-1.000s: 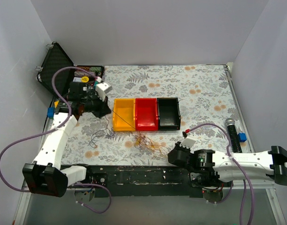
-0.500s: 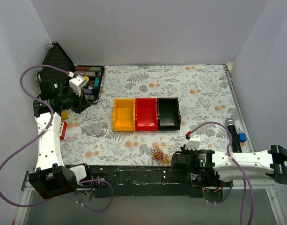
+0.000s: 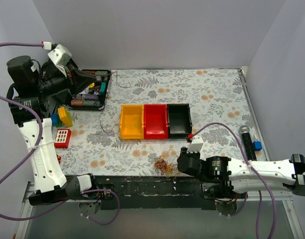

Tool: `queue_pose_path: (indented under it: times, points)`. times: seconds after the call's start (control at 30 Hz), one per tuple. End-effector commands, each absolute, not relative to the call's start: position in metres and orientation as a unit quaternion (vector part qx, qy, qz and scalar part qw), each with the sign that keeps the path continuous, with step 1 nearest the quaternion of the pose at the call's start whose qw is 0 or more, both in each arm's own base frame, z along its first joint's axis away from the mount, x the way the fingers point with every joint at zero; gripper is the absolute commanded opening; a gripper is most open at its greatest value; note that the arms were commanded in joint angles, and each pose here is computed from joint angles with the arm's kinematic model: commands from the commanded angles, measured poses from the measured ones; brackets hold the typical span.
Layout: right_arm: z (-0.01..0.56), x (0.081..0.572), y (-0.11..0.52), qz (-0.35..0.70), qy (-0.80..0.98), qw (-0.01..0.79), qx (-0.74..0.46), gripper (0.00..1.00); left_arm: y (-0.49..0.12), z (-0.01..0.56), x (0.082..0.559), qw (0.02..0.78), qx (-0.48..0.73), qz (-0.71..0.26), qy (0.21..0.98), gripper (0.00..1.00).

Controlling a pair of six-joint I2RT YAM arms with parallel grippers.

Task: Untangle the cables

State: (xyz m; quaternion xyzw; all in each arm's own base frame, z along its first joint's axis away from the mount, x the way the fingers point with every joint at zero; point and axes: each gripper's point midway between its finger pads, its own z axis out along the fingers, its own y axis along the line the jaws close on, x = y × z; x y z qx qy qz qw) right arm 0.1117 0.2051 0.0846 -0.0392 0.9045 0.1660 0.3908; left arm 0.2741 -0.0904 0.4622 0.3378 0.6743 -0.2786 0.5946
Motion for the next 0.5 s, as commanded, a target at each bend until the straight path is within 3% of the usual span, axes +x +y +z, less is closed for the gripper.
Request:
queue_pose_path:
  times: [0.0,0.23,0.47]
  points:
    - [0.113,0.12,0.219,0.191,0.885,0.423,-0.043,0.38,-0.111,0.514,0.25,0.62,0.343,-0.34,0.618,0.0]
    - [0.105,0.118,0.212,0.191,0.889,0.416,-0.028,0.38,-0.118,0.572,0.241,0.663,0.351,-0.349,0.562,0.0]
    - [0.106,0.119,0.212,0.194,0.887,0.418,-0.022,0.38,-0.116,0.568,0.263,0.66,0.324,-0.376,0.564,0.0]
